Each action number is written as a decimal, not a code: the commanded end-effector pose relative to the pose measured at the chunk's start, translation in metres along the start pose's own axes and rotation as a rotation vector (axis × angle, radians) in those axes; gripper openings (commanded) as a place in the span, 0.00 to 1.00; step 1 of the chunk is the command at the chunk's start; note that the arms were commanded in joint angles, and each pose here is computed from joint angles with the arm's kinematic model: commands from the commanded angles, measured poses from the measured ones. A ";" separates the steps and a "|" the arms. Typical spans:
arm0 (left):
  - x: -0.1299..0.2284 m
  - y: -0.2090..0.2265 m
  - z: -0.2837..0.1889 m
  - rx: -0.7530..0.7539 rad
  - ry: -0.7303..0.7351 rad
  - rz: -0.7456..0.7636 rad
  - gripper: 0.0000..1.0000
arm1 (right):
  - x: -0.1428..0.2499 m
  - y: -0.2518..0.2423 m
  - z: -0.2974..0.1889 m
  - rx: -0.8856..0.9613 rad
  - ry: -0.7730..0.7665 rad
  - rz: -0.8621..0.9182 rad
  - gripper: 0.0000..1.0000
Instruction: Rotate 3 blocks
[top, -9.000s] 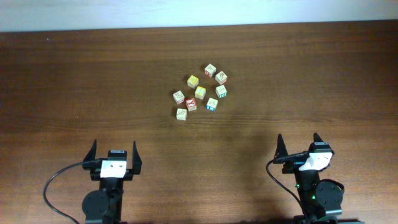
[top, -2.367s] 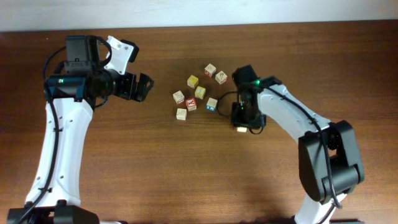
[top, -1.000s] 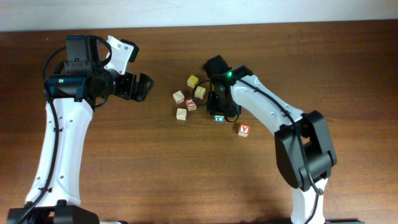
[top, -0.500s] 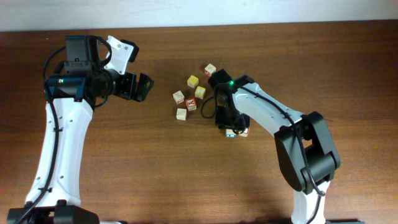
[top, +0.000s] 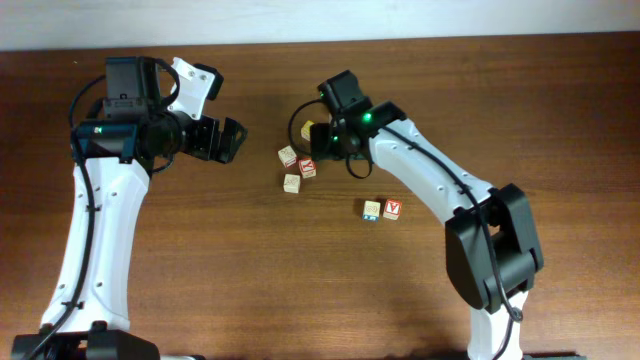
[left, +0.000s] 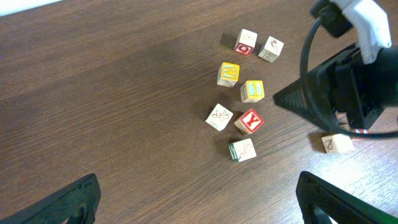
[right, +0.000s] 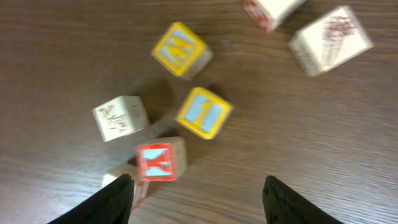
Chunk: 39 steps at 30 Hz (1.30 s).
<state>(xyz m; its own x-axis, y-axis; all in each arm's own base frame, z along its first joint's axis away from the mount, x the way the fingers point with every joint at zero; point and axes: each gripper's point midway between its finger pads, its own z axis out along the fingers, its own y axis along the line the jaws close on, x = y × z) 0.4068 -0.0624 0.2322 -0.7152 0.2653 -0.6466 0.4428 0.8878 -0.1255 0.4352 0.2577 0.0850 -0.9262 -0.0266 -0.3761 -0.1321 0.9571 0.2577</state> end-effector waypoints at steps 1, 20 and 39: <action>-0.007 -0.002 -0.004 0.008 -0.022 0.019 0.99 | 0.019 0.024 0.029 -0.028 0.045 -0.009 0.66; -0.007 -0.002 -0.004 0.008 -0.022 0.019 0.99 | 0.032 0.019 0.053 -0.006 0.091 -0.093 0.31; -0.007 -0.002 -0.004 0.008 -0.022 0.019 0.99 | 0.117 -0.065 -0.003 0.372 0.304 0.248 0.28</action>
<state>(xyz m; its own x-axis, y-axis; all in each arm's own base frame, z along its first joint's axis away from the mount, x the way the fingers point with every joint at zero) 0.4068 -0.0624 0.2324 -0.7150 0.2653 -0.6468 0.4428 0.8878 -0.1254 0.3314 0.1999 0.0285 -0.9872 0.1557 -0.0344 0.1563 0.9876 -0.0128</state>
